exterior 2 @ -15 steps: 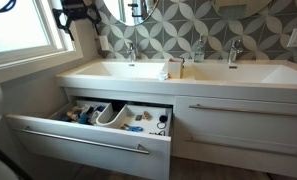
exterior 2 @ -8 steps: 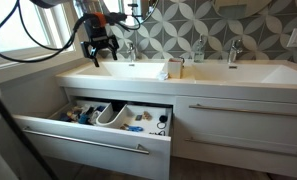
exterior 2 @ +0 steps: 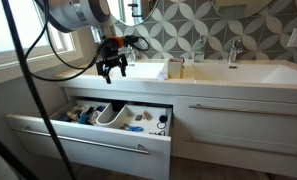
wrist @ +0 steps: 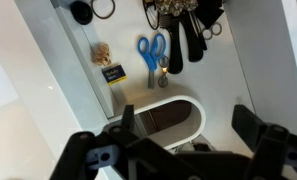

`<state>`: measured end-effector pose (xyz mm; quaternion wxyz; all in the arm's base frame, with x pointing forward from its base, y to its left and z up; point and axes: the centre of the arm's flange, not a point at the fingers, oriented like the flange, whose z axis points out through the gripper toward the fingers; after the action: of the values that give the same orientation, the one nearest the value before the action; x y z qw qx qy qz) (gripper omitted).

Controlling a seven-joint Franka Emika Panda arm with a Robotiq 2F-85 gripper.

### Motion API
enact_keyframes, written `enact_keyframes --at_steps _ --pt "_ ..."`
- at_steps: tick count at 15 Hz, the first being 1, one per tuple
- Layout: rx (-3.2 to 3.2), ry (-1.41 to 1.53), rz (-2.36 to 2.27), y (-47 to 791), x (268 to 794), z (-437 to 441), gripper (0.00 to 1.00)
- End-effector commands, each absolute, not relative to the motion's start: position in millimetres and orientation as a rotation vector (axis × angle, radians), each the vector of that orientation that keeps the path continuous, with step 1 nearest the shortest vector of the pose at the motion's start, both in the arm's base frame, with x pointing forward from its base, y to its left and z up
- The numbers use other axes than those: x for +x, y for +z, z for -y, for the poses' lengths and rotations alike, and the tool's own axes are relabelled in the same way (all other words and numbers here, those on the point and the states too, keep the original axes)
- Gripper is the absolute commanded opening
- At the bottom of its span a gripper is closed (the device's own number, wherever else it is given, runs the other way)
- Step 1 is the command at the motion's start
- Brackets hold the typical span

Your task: Take the scissors out of the drawer and place it on the counter

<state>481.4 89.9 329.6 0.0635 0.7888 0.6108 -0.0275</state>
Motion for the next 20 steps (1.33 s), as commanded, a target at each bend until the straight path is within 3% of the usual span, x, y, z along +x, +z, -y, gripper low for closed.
enact_keyframes --at_steps 1,8,20 --pt "2.382 -0.081 -1.845 330 482 -90 1.0" --pt "2.372 -0.09 -1.846 325 485 -94 1.0" --pt "2.386 -0.318 -1.747 195 501 -99 1.0"
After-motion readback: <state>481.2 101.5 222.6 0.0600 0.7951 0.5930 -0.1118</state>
